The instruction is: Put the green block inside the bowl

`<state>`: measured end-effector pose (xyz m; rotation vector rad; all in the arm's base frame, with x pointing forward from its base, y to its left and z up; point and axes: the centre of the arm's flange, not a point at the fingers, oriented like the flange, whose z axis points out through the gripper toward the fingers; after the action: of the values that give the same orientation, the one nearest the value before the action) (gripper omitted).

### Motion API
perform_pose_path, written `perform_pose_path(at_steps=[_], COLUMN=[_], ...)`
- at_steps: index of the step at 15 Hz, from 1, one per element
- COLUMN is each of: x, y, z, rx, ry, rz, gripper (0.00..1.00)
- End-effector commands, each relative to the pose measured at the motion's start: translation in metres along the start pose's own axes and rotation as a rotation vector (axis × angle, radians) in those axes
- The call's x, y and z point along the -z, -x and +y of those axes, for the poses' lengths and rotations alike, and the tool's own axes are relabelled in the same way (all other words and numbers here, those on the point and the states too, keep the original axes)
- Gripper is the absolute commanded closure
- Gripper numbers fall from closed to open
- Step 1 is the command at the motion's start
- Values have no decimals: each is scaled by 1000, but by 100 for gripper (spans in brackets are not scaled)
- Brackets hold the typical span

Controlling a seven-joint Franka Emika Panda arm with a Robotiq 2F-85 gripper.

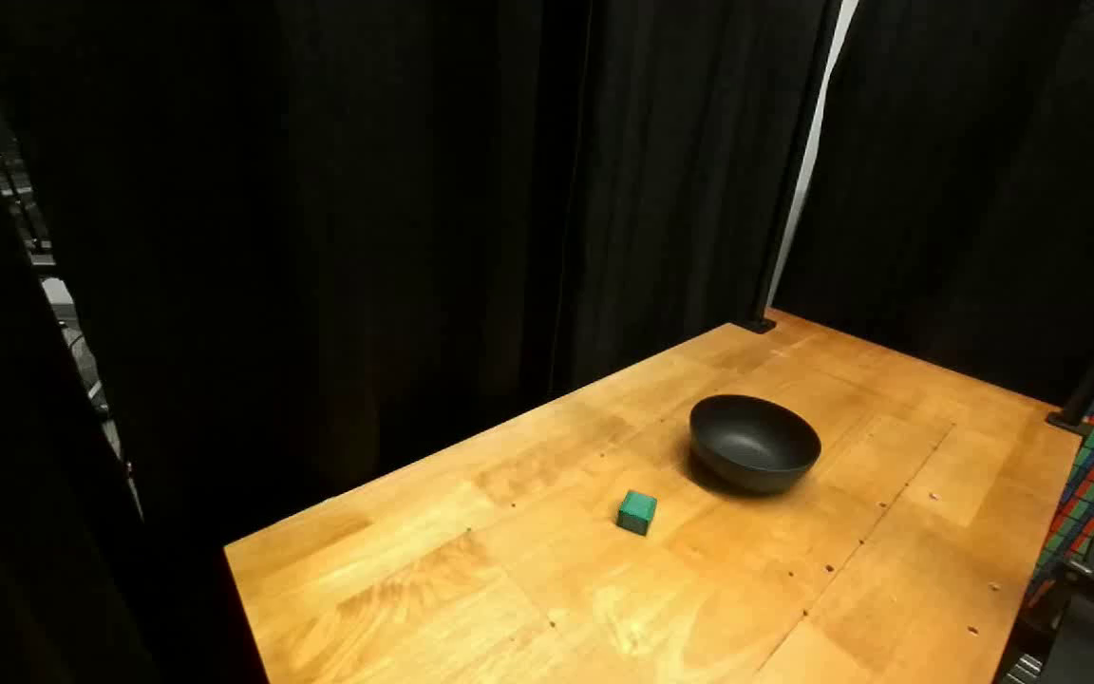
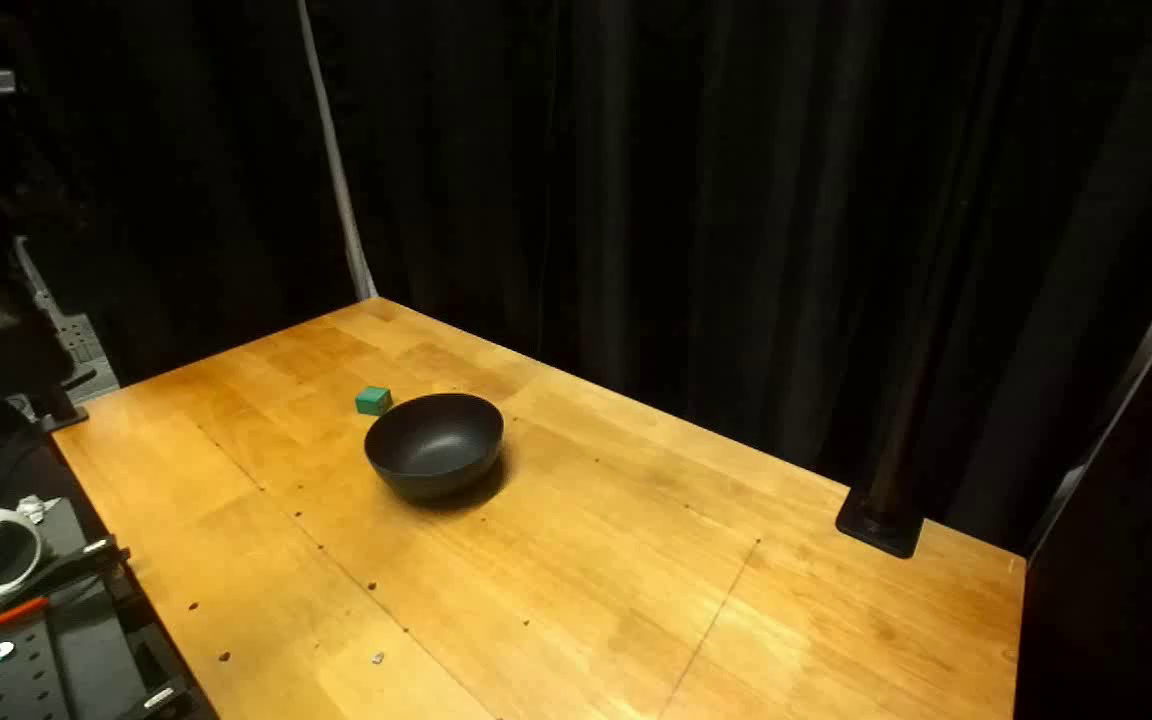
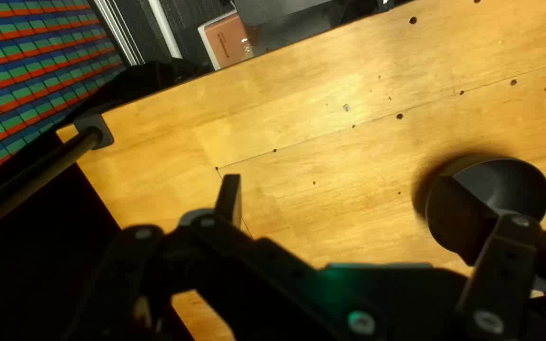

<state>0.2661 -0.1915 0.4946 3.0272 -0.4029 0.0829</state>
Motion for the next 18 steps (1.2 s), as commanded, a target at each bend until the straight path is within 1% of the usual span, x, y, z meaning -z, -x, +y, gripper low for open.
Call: perform_pose_path(at_steps=[1, 5, 6, 8, 10, 13, 15, 17, 18], x=[1, 5, 3, -14, -39, -75, -99, -121, -136], y=[0, 0, -5, -14, -24, -31, -32, -35, -34], z=[0, 1, -1, -37, -90, -164, -217, -267, -291], rx=[0, -2, -38, -18, 43, 168, 254, 342, 380], ry=[1, 2, -11, -32, -64, -119, -128, -138, -137], rz=[3, 12, 42, 71, 64, 7, -15, -21, -1], gripper=[0, 0, 0, 0, 0, 0, 0, 0, 0])
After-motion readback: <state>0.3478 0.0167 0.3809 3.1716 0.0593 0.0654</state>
